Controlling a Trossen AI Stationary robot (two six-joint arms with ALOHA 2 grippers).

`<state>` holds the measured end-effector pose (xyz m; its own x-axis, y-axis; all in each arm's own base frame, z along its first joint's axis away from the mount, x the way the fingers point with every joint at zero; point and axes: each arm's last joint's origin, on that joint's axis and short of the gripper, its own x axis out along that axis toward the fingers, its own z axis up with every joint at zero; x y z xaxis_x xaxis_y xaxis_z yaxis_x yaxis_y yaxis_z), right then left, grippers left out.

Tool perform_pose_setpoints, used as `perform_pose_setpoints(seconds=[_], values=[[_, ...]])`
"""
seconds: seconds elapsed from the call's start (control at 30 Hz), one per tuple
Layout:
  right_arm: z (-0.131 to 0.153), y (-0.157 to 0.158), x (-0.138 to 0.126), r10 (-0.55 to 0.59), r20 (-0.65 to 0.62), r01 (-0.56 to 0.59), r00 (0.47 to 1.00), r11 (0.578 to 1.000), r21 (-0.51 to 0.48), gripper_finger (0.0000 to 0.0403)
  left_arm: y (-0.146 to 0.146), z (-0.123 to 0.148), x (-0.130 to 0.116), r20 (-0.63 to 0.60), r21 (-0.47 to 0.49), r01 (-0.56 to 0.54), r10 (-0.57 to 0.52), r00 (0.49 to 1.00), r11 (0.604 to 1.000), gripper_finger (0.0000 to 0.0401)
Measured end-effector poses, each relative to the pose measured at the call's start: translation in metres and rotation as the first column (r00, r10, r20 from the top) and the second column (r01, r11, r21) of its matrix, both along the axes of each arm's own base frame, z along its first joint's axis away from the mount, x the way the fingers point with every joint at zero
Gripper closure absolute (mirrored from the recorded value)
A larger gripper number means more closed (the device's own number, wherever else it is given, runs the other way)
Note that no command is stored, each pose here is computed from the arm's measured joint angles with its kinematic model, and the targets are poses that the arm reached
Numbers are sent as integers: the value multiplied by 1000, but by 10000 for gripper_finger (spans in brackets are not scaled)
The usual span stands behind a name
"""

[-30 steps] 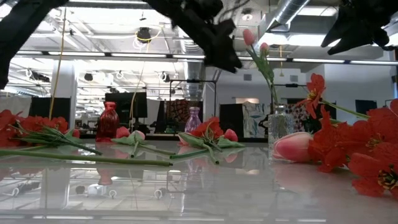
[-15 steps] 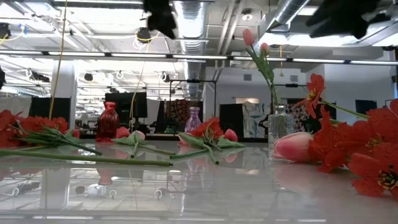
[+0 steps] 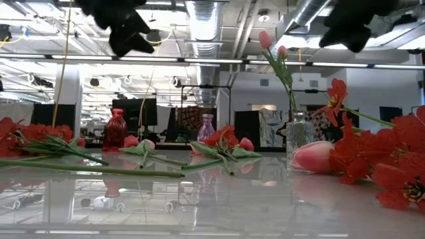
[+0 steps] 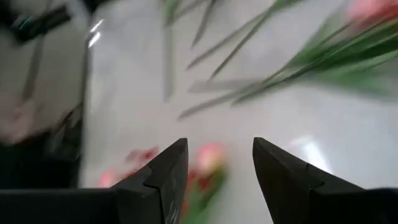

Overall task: Sort flowers into vase by color
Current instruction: Put the top right pink tulip into the transparent vase

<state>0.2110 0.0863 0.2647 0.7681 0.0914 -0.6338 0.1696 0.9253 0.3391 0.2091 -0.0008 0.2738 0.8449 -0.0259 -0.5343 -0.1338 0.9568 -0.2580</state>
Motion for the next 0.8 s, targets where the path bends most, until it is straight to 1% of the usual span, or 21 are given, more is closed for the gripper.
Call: perform_pose_setpoints(seconds=[0.07, 0.13, 0.2, 0.3, 0.4, 0.47, 0.6, 0.8], values=[[-9, 9, 4, 86, -65, -80, 994, 993, 87, 196, -11, -18, -1, 72, 6, 29, -30, 997, 1000, 178], [-16, 17, 7, 124, -131, -100, 984, 979, 178, 196, -21, -33, -1, 129, 13, 63, -65, 990, 998, 178], [-22, 24, 9, 124, -212, -66, 970, 963, 259, 196, -30, -41, 0, 192, 21, 81, -84, 978, 996, 178], [-29, 30, 10, 86, -362, 51, 928, 934, 354, 196, -40, -48, 2, 222, 40, 77, -84, 971, 996, 178], [-43, 36, 10, 43, -498, 166, 866, 915, 367, 196, -48, -53, 6, 223, 53, 87, -96, 970, 995, 178], [-52, 42, 10, 33, -562, 205, 826, 912, 355, 196, -53, -55, 9, 229, 62, 107, -119, 966, 992, 178], [-70, 53, 12, 71, -639, 204, 766, 915, 347, 196, -60, -60, 12, 215, 74, 137, -150, 965, 988, 178], [-89, 61, 16, 65, -689, 208, 722, 929, 305, 196, -63, -62, 13, 211, 75, 147, -160, 964, 986, 178]])
